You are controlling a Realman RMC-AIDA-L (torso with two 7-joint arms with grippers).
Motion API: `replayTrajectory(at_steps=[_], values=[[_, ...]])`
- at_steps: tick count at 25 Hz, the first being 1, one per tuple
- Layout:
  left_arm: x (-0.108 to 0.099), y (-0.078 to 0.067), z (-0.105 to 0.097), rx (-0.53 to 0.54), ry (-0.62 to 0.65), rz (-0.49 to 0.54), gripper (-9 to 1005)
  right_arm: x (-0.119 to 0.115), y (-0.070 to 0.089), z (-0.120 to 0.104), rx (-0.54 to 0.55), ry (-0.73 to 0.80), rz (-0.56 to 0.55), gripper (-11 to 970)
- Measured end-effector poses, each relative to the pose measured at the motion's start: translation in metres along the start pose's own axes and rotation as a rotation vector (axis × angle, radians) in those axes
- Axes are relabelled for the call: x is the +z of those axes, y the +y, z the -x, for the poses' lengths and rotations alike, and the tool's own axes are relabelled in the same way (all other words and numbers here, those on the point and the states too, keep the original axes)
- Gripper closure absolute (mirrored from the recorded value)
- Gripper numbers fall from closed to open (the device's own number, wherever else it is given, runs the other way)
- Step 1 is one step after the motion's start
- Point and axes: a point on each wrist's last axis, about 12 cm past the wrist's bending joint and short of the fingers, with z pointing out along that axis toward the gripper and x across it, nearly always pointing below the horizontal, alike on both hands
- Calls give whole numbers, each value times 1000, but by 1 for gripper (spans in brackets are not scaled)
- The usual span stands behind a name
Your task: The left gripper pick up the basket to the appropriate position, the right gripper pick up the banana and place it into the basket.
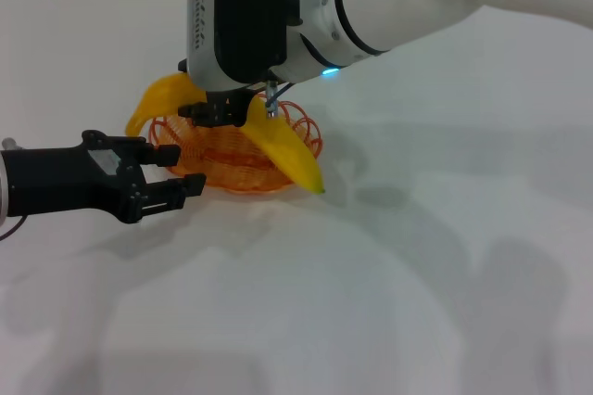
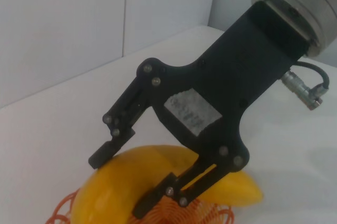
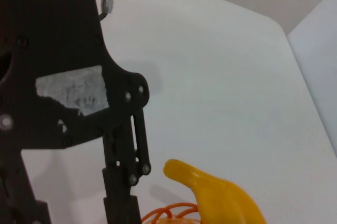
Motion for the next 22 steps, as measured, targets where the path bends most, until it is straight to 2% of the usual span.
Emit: replayTrajectory(at_steps=[18,22], values=[[-1,0,-1,-2,0,1,473,0,-3,6,-8,-14,-19,298],[-2,0,-3,-8,2,6,473,-4,-2,11,-14,-40,-27,165]])
